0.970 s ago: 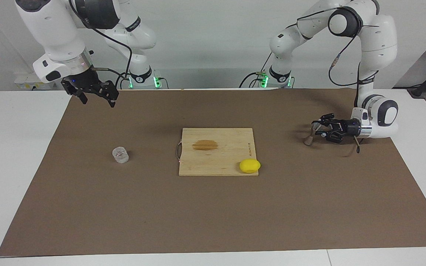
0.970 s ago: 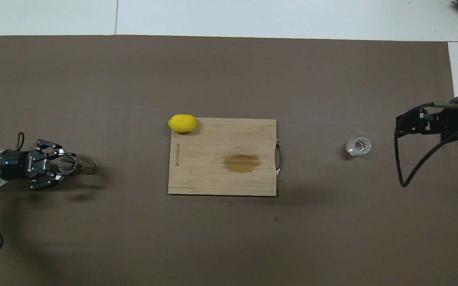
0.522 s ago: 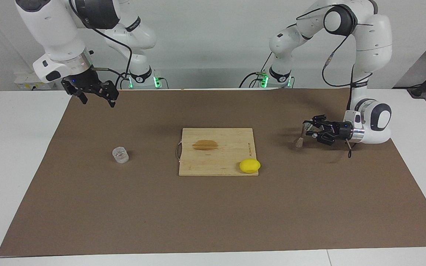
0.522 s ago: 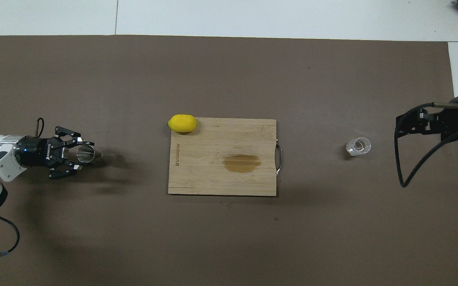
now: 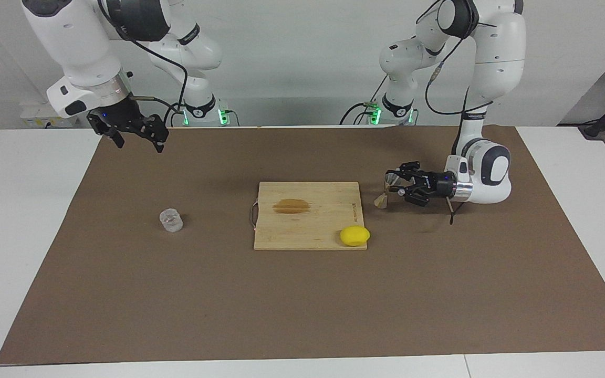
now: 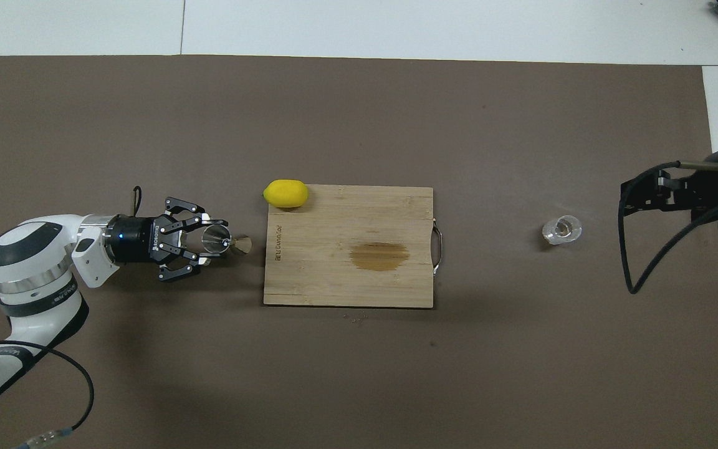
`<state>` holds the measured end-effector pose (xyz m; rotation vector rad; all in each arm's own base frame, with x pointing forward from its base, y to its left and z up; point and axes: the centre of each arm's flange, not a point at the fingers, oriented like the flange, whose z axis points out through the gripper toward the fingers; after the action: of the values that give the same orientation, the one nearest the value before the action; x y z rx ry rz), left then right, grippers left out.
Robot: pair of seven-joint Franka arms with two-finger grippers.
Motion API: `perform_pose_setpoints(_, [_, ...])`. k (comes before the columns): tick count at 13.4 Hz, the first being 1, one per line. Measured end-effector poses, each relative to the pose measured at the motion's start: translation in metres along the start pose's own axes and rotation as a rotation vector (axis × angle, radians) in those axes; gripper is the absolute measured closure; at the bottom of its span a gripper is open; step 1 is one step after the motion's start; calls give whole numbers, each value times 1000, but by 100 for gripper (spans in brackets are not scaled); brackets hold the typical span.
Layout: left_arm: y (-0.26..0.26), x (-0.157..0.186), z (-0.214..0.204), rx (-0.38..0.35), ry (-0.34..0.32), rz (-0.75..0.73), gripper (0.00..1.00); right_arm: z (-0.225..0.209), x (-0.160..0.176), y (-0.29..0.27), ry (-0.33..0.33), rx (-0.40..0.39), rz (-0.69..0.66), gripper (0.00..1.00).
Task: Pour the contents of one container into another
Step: 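Carry the metal cup with the left gripper onto the wooden board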
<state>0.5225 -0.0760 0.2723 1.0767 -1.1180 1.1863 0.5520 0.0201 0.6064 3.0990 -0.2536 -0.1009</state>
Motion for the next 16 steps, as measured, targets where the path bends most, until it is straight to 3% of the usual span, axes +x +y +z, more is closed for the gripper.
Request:
perform_pose_setpoints(6, [20,1,93,142,-26,-20,49,0,-1,0,-5,-1,0,0])
perform_pose_setpoints(10, [37,-20,162,214,-30,-79,49,0,-1,0,-5,-1,0,3])
perform_pose_setpoints(12, [45,-27,190,274,-21,-87,49,0,0,3,-3,0,37,8])
perform_pose_setpoints(14, [55,-33,221,335,-3,-101,49,4,4,12,-1,1,129,23])
perform_pose_setpoints(15, [60,-35,234,364,0,-88,49,7,6,15,-1,2,171,23])
perform_pose_setpoints(16, [64,-37,244,386,-1,-69,49,11,9,17,-2,3,229,29])
